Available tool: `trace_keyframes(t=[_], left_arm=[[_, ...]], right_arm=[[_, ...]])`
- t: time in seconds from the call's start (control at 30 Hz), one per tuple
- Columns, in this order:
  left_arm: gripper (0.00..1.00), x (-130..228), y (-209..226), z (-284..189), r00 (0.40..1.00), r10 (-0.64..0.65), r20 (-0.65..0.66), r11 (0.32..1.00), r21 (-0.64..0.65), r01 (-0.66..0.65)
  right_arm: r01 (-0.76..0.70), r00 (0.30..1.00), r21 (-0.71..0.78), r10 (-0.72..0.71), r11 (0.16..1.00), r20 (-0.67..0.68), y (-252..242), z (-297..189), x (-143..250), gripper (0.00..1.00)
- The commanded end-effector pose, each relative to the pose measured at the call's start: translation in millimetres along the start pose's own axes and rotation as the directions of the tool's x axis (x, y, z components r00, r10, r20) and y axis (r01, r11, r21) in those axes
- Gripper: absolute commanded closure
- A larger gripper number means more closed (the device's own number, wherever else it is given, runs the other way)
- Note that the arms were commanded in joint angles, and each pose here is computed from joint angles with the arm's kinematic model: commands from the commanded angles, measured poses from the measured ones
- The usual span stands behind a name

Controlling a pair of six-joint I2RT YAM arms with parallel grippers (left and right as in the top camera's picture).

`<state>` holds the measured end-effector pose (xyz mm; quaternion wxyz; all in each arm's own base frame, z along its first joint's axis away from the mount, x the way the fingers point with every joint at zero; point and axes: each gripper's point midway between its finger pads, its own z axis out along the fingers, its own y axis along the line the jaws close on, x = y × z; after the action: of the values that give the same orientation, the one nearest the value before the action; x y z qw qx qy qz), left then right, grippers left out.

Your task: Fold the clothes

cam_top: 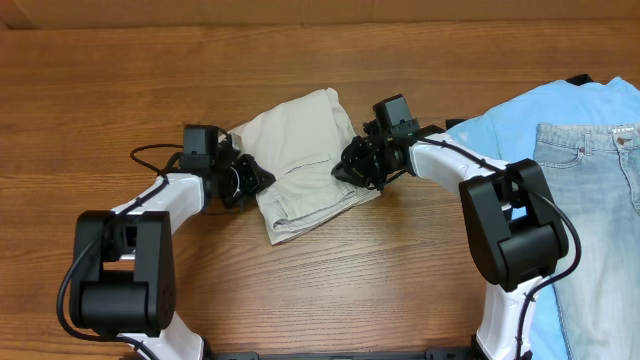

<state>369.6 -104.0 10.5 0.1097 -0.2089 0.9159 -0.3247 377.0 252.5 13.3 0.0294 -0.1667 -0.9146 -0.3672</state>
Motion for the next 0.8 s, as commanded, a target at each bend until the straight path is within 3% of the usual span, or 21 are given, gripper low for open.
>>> trace_keyframes(t=[0.0, 0.23, 0.43, 0.6, 0.77], left_arm=[[0.96, -14.1, 25.8, -3.0, 0.999, 0.004, 0.048, 0.998, -0.064, 0.0], [0.96, -25.7, 1.3, -20.3, 0.987, 0.162, 0.016, 0.985, 0.055, -0.163], [0.96, -76.0, -44.6, -78.9, 0.974, 0.22, 0.055, 0.968, 0.111, -0.225], [0.96, -143.3, -43.5, -150.1, 0.957, 0.172, 0.235, 0.979, 0.068, -0.193], [0.96, -193.1, 32.0, -203.1, 0.907, -0.046, 0.418, 0.998, -0.021, 0.06]], right_arm=[[-0.024, 1.0, 0.021, 0.024, 0.999, -0.016, -12.6, 6.4, 2.0, 0.86], [0.063, 0.998, 0.06, -0.063, 0.996, 0.014, -4.5, -19.4, 8.7, 0.91], [0.202, 0.974, 0.02, -0.203, 0.979, 0.099, 30.7, -72.2, 12.9, 0.88], [0.294, 0.948, 0.02, -0.294, 0.956, 0.125, 40.1, -96.3, 19.1, 0.84], [0.301, 0.948, 0.054, -0.305, 0.952, 0.092, 30.2, -95.6, 25.8, 0.84]])
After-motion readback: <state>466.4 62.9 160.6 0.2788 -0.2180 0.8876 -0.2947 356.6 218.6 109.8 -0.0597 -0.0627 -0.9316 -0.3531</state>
